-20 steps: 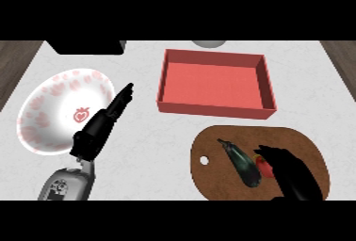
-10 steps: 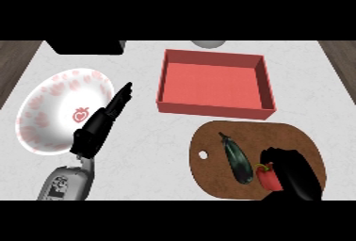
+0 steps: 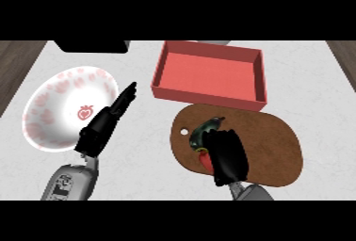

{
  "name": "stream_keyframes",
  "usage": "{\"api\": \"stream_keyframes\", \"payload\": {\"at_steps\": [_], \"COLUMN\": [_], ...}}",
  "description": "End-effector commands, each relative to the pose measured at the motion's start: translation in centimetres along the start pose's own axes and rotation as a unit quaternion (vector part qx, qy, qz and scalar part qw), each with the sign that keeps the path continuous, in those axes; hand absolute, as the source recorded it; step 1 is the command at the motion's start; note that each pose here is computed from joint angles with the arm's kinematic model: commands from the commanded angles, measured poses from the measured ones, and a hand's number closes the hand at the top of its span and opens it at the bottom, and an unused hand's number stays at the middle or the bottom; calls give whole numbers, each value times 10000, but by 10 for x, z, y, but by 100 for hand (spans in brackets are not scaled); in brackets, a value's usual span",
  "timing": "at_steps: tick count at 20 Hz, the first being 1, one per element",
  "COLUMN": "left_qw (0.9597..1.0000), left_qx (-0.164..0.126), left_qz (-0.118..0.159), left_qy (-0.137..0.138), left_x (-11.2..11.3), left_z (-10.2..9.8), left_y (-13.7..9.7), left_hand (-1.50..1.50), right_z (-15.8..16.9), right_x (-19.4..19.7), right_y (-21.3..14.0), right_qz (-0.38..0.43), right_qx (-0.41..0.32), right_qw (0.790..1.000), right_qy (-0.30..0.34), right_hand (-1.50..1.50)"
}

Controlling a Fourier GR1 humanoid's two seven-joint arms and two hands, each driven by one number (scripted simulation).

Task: Pick the bell pepper from the cutting board and place it in the cardboard box

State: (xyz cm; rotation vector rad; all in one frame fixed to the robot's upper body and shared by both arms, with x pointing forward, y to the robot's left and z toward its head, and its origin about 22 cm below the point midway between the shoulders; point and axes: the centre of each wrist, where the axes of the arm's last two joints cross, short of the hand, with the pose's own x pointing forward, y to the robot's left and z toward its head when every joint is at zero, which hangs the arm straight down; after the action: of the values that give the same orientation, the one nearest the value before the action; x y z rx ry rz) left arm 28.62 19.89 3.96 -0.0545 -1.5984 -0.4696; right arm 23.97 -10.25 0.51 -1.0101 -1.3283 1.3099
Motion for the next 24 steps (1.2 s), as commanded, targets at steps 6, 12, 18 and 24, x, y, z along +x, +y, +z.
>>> {"api": "stream_keyframes", "payload": {"at_steps": [6, 12, 18, 24], "left_qw": [9999, 9999, 9999, 10000], "left_qx": [83, 3, 100, 82], "left_qz": [74, -14, 15, -10], "left_qy": [46, 123, 3, 50], "left_x": [9, 1, -6, -15], "left_z": [-5, 14, 4, 4], "left_y": [4, 9, 8, 15], "left_hand": [0, 0, 0, 0], "right_z": [34, 73, 76, 49], "right_x": [66, 86, 80, 88], "right_y": [-78, -124, -180, -192], "right_qz": [-307, -949, -1319, -1418], "right_qx": [-852, -1277, -1921, -2082], "right_qw": [9956, 9853, 9722, 9673], "right_qy": [-251, -624, -241, 283], "right_hand": [150, 150, 150, 150]}}
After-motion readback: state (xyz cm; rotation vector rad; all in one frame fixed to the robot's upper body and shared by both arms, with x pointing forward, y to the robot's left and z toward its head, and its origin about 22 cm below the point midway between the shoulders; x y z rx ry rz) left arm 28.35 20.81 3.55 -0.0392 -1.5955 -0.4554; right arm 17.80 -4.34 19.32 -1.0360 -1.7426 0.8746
